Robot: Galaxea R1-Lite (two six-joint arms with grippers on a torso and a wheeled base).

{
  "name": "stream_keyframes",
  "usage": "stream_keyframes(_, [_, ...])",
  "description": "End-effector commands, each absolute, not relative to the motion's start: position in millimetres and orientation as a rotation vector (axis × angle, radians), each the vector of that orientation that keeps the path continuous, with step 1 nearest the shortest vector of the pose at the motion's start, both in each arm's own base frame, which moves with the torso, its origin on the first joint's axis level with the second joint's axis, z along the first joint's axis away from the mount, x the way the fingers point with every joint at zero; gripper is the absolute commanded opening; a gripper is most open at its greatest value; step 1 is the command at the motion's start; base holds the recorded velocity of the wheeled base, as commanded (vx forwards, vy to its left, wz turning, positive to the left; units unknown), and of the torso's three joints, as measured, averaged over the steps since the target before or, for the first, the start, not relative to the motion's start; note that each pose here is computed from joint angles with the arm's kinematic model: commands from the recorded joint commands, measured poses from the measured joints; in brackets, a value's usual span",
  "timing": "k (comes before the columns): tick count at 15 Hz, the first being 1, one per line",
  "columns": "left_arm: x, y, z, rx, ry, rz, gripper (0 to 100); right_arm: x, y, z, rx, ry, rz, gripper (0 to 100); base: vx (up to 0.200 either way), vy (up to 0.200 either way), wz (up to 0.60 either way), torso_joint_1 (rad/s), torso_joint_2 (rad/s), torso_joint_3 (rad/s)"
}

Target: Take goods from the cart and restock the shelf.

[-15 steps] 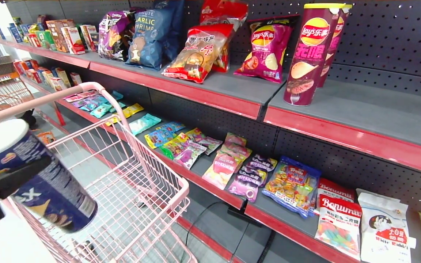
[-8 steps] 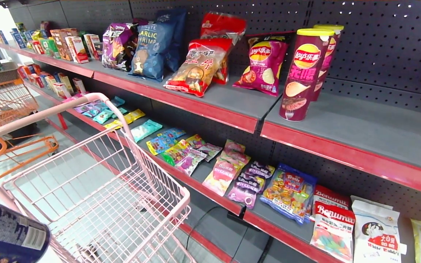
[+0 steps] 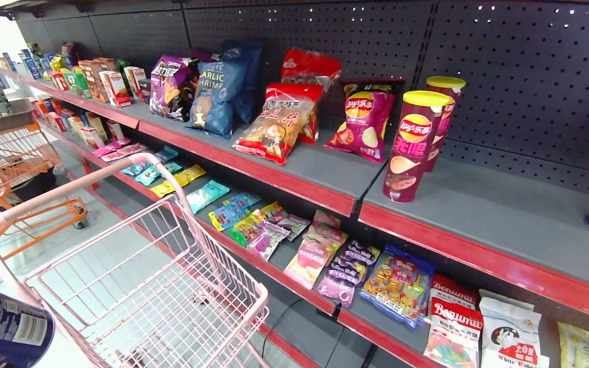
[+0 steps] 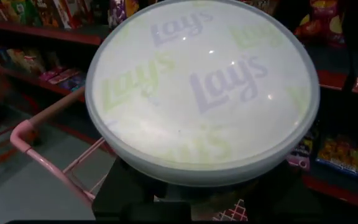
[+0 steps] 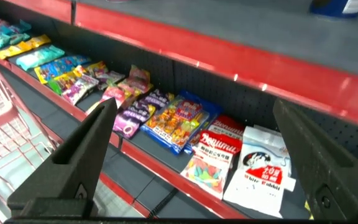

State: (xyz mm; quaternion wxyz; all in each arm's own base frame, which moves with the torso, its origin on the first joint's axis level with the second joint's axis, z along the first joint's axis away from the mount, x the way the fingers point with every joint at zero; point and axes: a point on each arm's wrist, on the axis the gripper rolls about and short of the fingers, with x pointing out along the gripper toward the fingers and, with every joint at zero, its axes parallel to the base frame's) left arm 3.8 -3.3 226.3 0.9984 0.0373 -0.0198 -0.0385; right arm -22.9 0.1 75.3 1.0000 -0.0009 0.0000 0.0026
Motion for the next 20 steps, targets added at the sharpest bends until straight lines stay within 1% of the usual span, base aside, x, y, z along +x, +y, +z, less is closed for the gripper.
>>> stream_keyframes(1, [4.6,-3.3,227.0,0.075,-0.038,-0.08,0,-22.8,0.1,75.3,-0.002,0.002,0.006,100,0.0,0.0,0.0,0.227,-0.57,-0.344])
stream_keyframes(4, [3.7,-3.4,228.8,0.076,-0.047,-0.083,0,-22.8,0.1,75.3,0.0,0.002,0.008,100,0.0,0.0,0.0,0.181,-0.43,-0.259])
stream_keyframes(6, [3.4,-3.6,229.8,0.08,-0.052,-0.09,0,-22.8,0.1,75.3,0.002,0.002,0.008,100,0.0,0.0,-0.6,0.156,-0.38,-0.21])
stream_keyframes(7, [2.6,-4.0,229.9,0.097,-0.058,-0.106,0,-22.8,0.1,75.3,0.002,0.002,0.008,100,0.0,0.0,-0.6,0.051,-0.11,-0.056])
stream_keyframes(11, [-4.2,-4.9,228.1,0.117,-0.084,-0.125,0,-22.8,0.1,75.3,0.002,0.002,0.008,100,0.0,0.0,-0.6,0.022,-0.02,-0.016])
stream_keyframes(14, [-4.2,-4.9,226.9,0.119,-0.08,-0.125,0,-22.8,0.1,75.5,0.0,0.0,0.008,100,0.0,0.0,-0.6,0.002,0.0,0.001])
stream_keyframes(18, [-3.5,-4.8,226.0,0.178,-0.077,-0.121,0,-22.8,0.1,75.3,0.002,0.002,0.008,100,0.0,0.0,-0.6,0.001,0.0,0.0])
stream_keyframes(20, [-3.5,-4.8,226.0,0.182,-0.078,-0.121,0,-22.8,0.1,75.3,0.0,0.002,0.008,100,0.0,0.0,-0.6,0.0,0.0,0.002])
